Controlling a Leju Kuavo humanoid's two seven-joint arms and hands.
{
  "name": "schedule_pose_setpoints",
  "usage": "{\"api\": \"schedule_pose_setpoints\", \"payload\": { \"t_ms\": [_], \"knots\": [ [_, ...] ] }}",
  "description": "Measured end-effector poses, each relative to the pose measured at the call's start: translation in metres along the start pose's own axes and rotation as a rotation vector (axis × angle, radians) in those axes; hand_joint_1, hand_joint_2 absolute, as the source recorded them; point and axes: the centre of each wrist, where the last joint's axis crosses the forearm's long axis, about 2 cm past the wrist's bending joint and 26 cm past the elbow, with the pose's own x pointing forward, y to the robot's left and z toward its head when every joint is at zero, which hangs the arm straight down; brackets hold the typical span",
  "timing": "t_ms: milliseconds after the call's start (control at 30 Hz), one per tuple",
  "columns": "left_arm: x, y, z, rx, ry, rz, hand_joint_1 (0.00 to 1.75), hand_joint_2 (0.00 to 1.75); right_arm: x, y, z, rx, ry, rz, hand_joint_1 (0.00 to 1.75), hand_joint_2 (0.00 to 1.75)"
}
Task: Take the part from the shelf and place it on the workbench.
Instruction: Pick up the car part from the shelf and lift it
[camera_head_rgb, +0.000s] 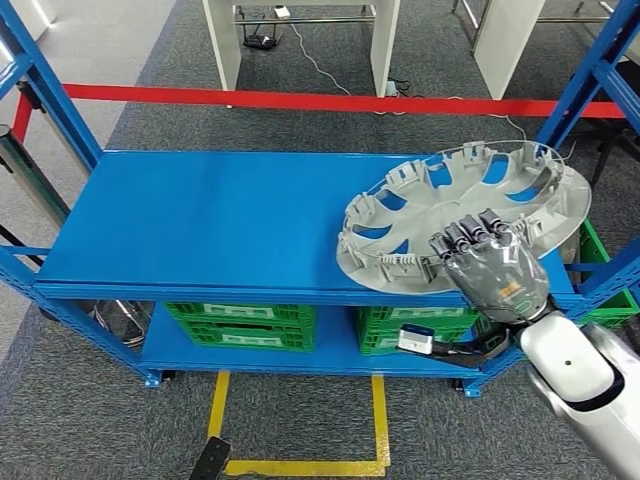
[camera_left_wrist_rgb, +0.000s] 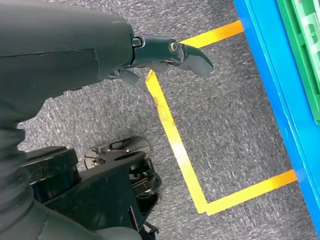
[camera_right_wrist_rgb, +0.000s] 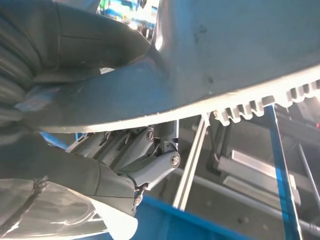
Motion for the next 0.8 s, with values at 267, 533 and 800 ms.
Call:
{"api": "schedule_pose_setpoints", "payload": {
  "t_ms": [267, 533, 800],
  "knots": [
    [0.0, 0.0, 0.0, 0.008, 0.0, -0.004, 0.0, 1.75, -0.015, -0.012, 0.005, -0.034, 0.004, 0.038, 1.75, 1.75],
    [0.0, 0.0, 0.0, 0.024, 0.015, 0.006, 0.0, 1.75, -0.012, -0.012, 0.008, -0.037, -0.005, 0.048, 1.75, 1.75],
    [-0.001, 0.001, 0.001, 0.034, 0.034, 0.02, 0.0, 1.75, -0.008, -0.018, 0.011, -0.063, -0.019, 0.038, 1.75, 1.75]
  ]
}}
